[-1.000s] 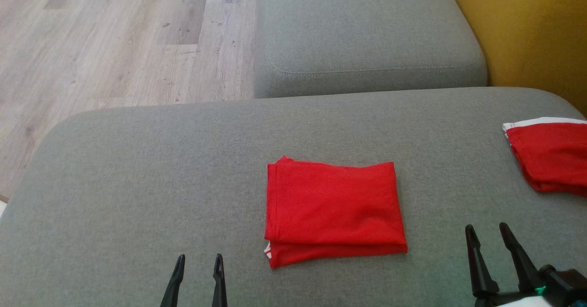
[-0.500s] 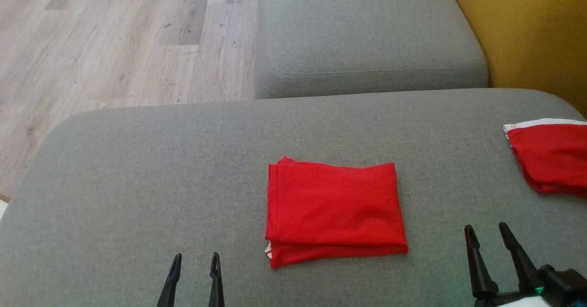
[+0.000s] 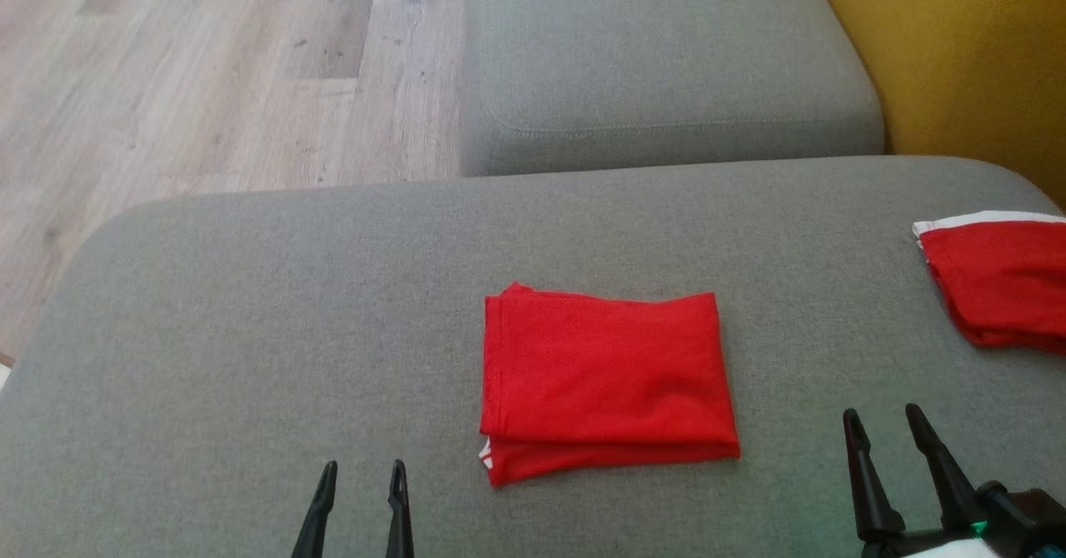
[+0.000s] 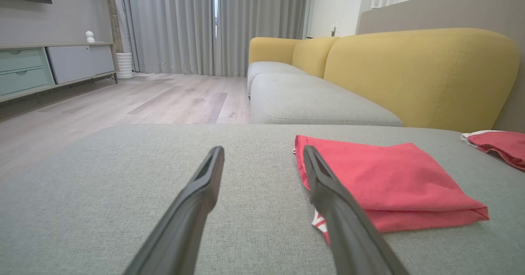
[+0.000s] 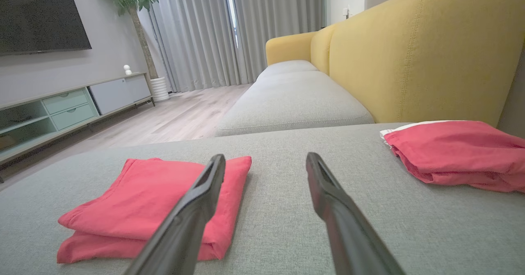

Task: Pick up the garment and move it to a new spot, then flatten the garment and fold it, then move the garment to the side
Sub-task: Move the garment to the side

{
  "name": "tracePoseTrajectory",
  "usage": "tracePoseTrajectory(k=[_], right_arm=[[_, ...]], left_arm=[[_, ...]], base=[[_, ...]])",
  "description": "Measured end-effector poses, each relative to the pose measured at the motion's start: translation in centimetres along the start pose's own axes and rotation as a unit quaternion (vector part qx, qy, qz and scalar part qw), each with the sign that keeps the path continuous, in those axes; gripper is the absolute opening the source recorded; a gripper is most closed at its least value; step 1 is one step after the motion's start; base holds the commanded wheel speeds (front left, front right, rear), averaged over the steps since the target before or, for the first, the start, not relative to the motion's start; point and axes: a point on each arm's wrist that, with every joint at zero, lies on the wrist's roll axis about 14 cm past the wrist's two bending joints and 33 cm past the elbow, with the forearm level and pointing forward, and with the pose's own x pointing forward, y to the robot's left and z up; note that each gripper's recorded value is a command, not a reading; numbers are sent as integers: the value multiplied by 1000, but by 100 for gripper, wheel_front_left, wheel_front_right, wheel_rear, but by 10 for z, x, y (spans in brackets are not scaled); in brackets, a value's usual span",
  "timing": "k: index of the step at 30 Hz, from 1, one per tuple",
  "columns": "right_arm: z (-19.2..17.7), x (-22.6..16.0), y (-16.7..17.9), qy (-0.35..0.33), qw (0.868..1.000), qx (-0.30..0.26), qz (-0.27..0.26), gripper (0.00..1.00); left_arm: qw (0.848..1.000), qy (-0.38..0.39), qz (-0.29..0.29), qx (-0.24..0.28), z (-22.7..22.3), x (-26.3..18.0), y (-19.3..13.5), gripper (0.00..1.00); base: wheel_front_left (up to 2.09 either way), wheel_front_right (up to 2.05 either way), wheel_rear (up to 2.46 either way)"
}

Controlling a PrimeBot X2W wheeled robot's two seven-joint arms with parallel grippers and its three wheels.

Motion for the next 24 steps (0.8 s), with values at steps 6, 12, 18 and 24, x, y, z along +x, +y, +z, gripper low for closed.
tracePoseTrajectory(k=[6, 12, 18, 24], right_arm=[[-8, 3, 0, 15, 1000, -4, 3, 100], [-28, 12, -6, 53, 999, -3, 2, 100], [-52, 39, -3, 97, 995, -2, 23, 100], [-76, 75, 11, 167, 983, 70, 35, 100]], left_arm=[[1000, 15, -4, -3, -7, 1, -3, 100], [999, 39, -4, -10, -19, 5, -6, 100], [998, 54, -6, -7, -26, 19, -7, 100], [998, 57, -5, -4, -28, 36, -5, 100]], base=[[0, 0, 0], [0, 0, 0], [0, 0, 0], [0, 0, 0]])
